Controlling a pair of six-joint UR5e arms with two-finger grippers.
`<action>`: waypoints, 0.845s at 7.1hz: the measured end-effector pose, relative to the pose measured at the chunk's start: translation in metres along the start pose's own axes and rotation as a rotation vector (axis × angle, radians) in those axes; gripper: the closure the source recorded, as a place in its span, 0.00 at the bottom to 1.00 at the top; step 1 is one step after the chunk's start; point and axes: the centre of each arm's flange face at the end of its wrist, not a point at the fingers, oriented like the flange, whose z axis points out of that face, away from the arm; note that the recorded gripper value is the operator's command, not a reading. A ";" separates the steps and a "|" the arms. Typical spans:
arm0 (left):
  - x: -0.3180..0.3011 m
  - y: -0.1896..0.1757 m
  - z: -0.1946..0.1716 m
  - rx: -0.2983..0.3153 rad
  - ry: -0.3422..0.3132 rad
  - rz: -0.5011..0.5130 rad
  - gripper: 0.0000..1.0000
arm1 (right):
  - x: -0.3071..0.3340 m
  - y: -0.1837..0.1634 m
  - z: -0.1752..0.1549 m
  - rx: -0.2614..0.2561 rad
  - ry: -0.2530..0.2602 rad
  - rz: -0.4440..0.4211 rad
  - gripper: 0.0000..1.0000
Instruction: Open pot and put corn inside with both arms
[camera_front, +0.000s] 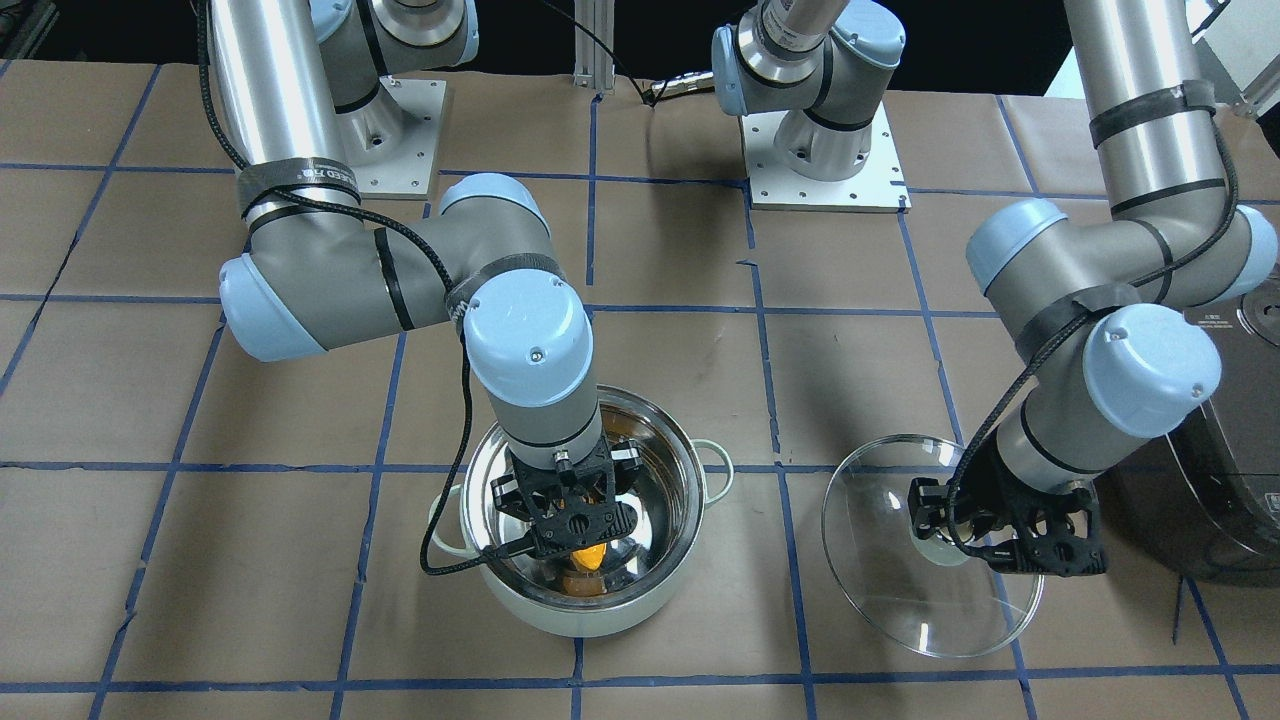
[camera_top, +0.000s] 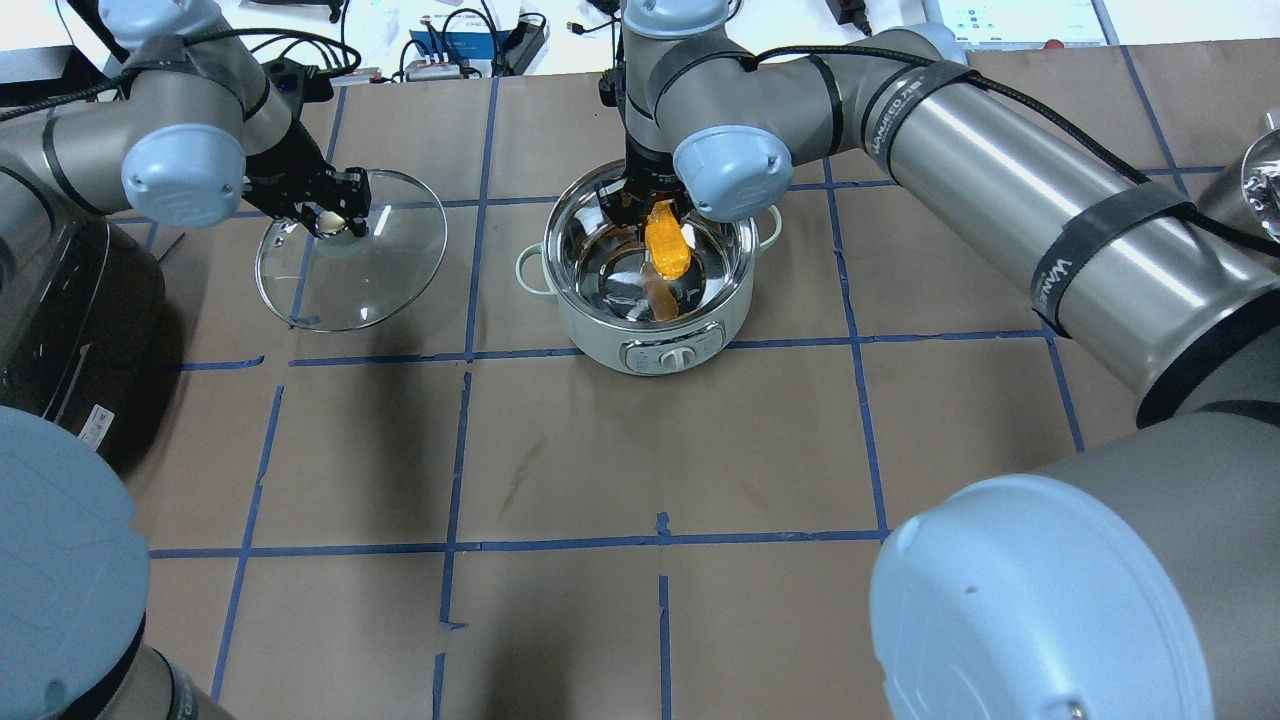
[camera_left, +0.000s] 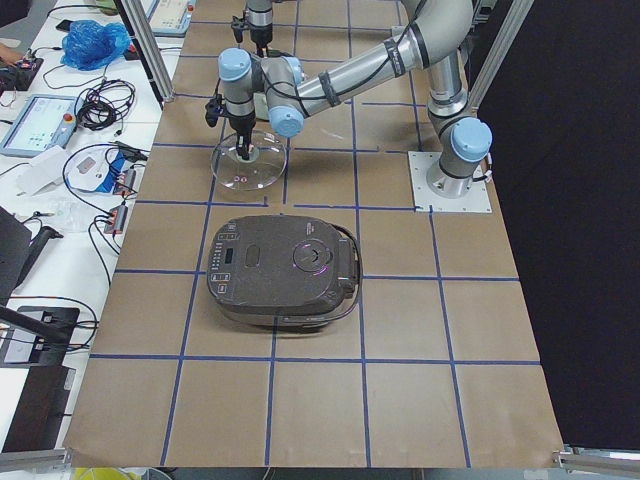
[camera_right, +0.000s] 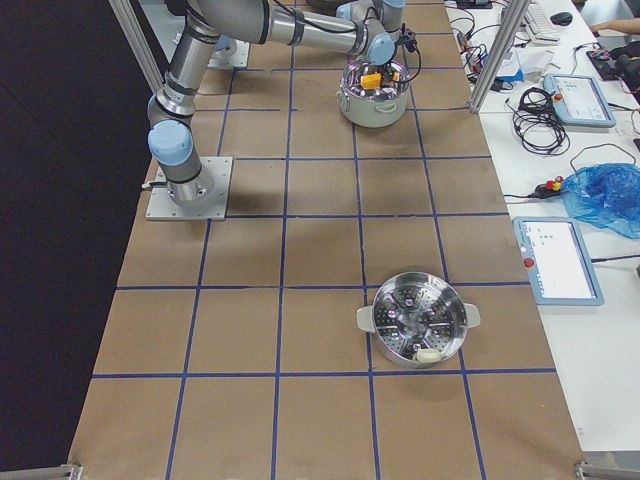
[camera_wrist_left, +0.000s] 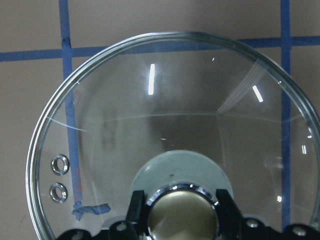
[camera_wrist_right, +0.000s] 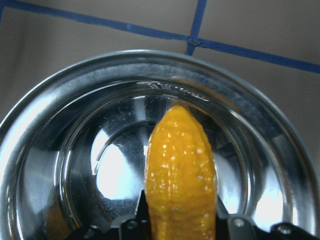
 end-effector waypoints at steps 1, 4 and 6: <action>-0.001 -0.001 0.019 -0.003 0.001 -0.007 0.96 | 0.000 0.001 0.000 0.008 -0.001 -0.003 0.00; 0.000 -0.002 0.043 -0.013 0.003 -0.019 0.00 | 0.013 0.008 -0.044 0.049 0.006 0.021 0.00; 0.010 -0.007 0.032 0.026 -0.010 -0.018 0.00 | 0.041 0.026 -0.113 0.082 0.022 0.090 0.00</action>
